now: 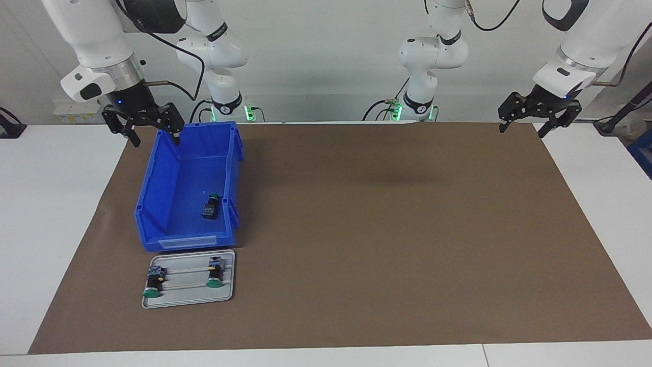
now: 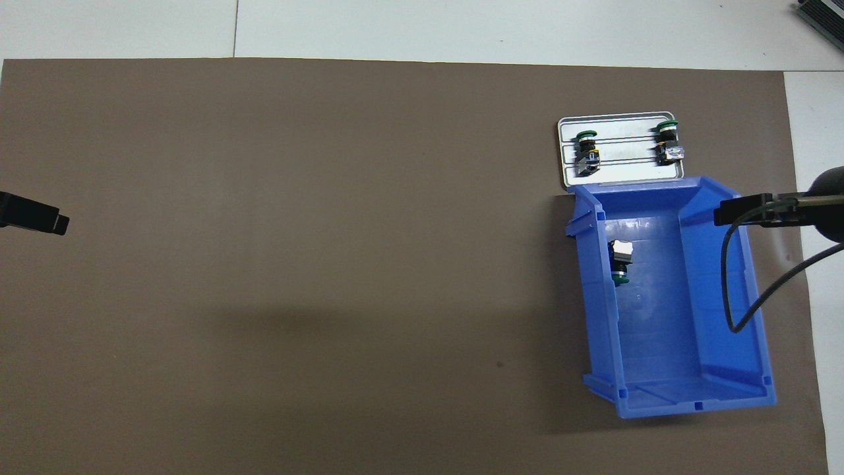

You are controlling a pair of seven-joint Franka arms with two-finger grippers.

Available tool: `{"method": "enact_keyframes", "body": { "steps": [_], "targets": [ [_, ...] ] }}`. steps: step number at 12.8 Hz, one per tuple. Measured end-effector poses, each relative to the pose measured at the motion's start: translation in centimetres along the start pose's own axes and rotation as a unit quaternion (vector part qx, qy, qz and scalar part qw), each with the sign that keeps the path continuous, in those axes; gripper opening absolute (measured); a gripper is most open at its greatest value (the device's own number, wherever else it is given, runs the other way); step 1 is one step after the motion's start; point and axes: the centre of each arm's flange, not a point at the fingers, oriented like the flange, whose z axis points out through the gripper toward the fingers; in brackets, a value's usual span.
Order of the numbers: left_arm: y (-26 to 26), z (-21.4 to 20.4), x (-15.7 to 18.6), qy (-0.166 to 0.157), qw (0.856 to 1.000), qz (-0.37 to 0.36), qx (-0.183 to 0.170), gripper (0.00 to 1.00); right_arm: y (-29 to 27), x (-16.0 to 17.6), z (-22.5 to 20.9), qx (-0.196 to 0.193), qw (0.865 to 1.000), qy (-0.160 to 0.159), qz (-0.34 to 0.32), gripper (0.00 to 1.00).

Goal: Place and press button with both arms

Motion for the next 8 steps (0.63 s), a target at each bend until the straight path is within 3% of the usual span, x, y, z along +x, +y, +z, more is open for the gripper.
{"method": "enact_keyframes", "body": {
  "steps": [8],
  "targets": [
    [0.0,0.0,0.0,0.0,1.0,0.0,0.0,1.0,-0.2,2.6,0.3,0.001,1.0,-0.012,-0.003,0.99]
  ]
}}
